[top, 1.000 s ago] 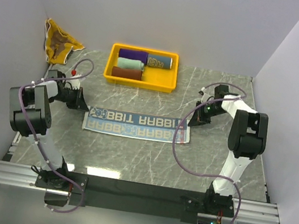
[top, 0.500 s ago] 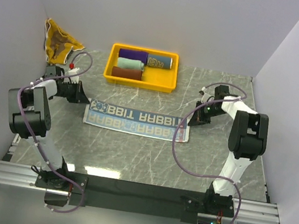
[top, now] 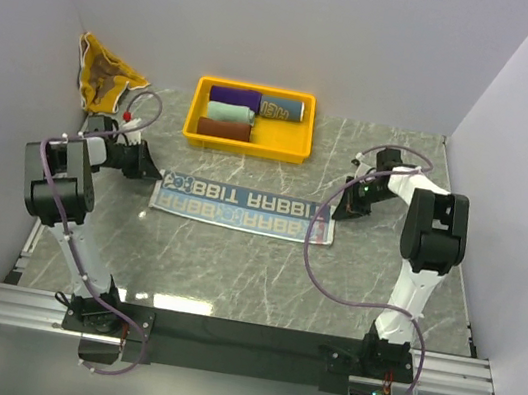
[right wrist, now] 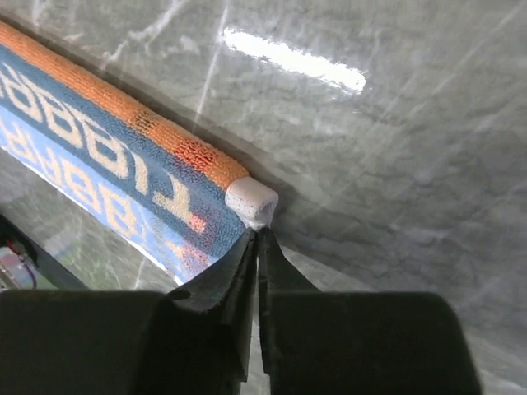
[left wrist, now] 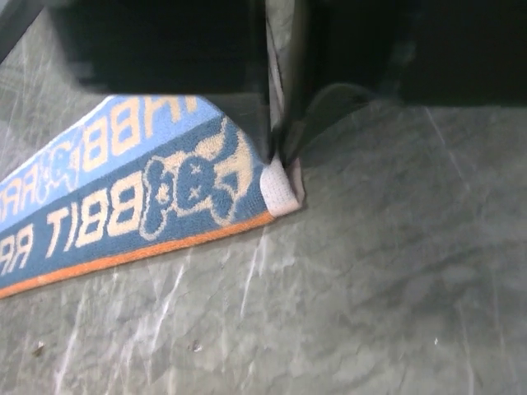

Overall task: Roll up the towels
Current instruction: Fold the towel

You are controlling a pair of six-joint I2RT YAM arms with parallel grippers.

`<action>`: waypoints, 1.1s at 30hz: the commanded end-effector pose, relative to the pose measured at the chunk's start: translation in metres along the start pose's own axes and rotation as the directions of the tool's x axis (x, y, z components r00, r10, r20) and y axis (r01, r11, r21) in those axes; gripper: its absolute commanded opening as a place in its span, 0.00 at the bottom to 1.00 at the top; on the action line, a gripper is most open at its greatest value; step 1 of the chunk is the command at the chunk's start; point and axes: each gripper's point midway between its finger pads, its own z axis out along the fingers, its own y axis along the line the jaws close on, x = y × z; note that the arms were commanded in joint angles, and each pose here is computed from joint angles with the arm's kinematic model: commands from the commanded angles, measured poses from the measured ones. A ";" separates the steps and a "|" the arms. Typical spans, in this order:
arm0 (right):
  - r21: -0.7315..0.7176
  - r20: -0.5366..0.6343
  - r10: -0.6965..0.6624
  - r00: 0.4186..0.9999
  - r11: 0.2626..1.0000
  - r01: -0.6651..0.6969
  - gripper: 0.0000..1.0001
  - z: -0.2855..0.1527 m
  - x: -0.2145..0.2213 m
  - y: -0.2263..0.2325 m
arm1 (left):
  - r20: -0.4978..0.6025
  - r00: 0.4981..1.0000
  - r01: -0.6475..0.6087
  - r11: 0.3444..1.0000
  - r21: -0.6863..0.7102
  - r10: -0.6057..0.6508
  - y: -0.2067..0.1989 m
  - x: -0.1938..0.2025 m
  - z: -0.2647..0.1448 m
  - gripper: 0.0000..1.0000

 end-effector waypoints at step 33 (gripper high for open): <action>0.143 -0.165 -0.059 0.984 0.986 0.083 0.29 0.035 0.014 0.030 | 0.068 0.987 -0.134 0.981 -0.139 0.145 -0.043 -0.016 -0.073 0.61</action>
